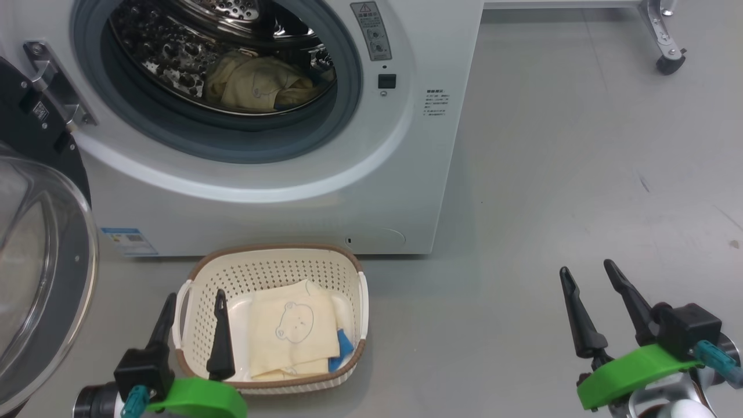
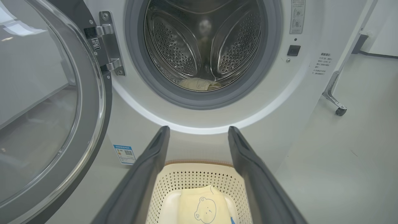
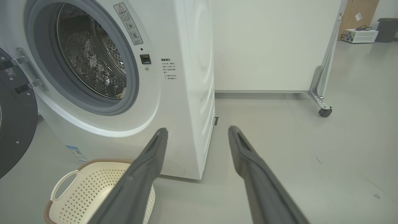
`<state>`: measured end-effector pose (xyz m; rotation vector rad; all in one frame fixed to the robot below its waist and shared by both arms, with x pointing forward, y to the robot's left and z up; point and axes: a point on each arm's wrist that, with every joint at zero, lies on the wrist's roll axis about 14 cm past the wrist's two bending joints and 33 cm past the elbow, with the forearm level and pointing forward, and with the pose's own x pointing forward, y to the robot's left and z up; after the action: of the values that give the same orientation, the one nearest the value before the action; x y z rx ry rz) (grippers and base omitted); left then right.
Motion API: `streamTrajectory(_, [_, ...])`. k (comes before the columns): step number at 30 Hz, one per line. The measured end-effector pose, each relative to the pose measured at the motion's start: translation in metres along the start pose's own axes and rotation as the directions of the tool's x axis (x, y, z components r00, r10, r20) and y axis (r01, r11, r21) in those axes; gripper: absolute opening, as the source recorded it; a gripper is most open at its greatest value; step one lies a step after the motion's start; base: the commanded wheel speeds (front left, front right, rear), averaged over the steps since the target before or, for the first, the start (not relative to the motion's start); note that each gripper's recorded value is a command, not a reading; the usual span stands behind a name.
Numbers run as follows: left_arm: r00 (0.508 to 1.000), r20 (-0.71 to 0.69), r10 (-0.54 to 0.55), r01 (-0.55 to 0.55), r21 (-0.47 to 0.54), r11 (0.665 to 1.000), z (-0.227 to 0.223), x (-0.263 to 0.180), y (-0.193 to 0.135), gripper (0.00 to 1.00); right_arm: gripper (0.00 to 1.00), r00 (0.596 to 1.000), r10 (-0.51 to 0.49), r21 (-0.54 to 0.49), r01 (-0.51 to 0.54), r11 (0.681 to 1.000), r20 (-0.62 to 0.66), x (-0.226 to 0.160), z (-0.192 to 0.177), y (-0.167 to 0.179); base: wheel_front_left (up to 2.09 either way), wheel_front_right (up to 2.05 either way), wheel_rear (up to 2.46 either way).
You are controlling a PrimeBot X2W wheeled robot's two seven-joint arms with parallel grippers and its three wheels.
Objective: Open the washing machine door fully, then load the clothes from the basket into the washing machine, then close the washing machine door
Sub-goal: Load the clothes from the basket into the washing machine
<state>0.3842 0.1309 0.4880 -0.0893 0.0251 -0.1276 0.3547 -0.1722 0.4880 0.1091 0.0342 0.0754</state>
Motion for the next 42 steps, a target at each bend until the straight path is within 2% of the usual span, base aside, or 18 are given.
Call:
streamTrajectory(24, [1.0,-0.025,-0.011,0.011,0.002,1.0,-0.008,0.002,-0.002,1.0,1.0,1.0,-0.008,0.002,0.008,1.0,-0.014,0.002,-0.004,-0.003,0.0,0.0,0.0])
streamTrajectory(30, [0.998,-0.054,-0.014,0.013,-0.008,1.0,-0.016,0.019,-0.001,1.0,1.0,0.999,-0.006,0.014,0.007,1.0,-0.049,0.009,-0.016,-0.002,0.0,0.0,0.0])
streamTrajectory(38, [0.983,-0.178,-0.032,0.031,-0.011,0.999,-0.054,0.056,-0.003,1.0,1.0,0.998,0.01,0.024,-0.008,1.0,-0.056,0.039,-0.025,0.0,0.0,0.0,0.0])
streamTrajectory(42, [0.949,-0.307,-0.076,0.066,-0.044,0.997,-0.091,0.07,-0.009,1.0,1.0,0.998,0.014,0.026,-0.012,1.0,-0.065,0.053,-0.033,0.0,0.0,0.0,0.0])
